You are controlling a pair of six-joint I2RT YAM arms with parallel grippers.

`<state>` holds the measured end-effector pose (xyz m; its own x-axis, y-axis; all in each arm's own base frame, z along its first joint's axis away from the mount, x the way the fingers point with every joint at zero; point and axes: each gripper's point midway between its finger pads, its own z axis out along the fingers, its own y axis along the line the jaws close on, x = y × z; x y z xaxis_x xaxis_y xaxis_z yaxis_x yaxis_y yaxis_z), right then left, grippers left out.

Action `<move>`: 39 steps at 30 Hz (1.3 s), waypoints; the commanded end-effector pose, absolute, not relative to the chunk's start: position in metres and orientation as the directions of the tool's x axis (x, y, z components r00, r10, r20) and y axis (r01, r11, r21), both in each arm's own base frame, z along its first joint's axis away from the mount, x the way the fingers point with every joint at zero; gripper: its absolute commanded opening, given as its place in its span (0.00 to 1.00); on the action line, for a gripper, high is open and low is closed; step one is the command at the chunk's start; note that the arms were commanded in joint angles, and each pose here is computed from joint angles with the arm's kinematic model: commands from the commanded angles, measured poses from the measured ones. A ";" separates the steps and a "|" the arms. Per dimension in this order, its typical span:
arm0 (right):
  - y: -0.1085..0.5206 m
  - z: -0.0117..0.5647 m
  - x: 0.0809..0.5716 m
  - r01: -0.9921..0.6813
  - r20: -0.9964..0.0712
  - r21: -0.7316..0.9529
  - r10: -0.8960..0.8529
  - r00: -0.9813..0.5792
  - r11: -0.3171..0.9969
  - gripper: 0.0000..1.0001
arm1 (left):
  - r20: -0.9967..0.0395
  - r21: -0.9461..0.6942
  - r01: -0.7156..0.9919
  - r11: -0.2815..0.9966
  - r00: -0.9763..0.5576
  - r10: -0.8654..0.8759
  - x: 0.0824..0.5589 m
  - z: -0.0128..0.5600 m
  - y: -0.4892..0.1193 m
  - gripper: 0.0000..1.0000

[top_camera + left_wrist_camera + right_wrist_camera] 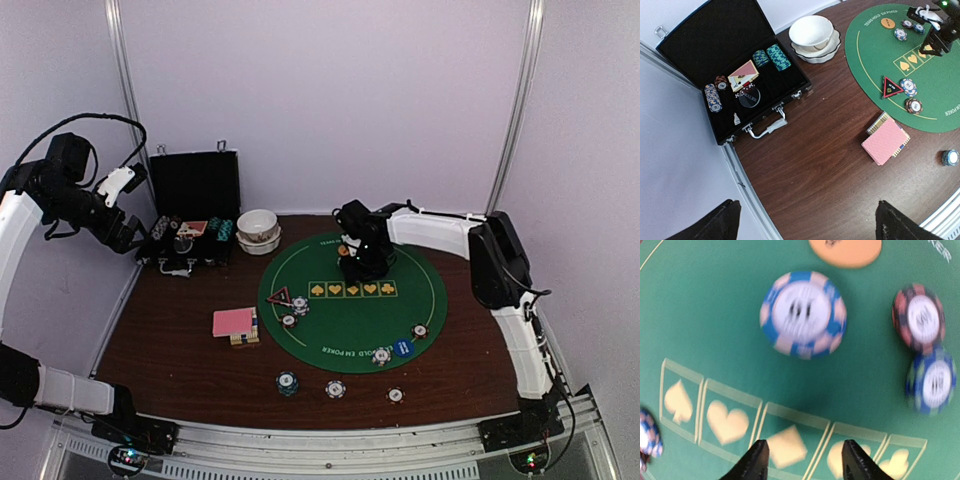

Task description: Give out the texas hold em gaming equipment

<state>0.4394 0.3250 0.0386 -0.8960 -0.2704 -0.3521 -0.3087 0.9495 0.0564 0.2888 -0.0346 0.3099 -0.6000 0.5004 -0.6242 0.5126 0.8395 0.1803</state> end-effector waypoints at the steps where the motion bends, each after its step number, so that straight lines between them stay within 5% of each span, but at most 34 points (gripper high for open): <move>1: 0.358 0.108 0.393 -0.421 -0.468 0.070 -0.343 -0.815 0.904 0.59 | -0.648 0.206 0.500 0.841 -0.574 0.501 0.292 0.321 -0.032 0.97; 16: 0.465 0.095 0.166 -0.852 -0.349 0.111 -0.782 -0.516 0.512 0.84 | -0.648 0.205 0.504 0.839 -0.572 0.502 0.287 0.321 -0.033 0.97; 25: 0.473 0.062 0.159 -0.876 -0.286 0.098 -0.830 -0.479 0.472 0.87 | -0.653 0.202 0.507 0.838 -0.568 0.501 0.286 0.324 -0.034 0.97; 39: 0.488 0.047 0.158 -0.883 -0.270 0.123 -0.841 -0.469 0.453 0.75 | -0.651 0.209 0.505 0.837 -0.567 0.505 0.286 0.325 -0.033 0.98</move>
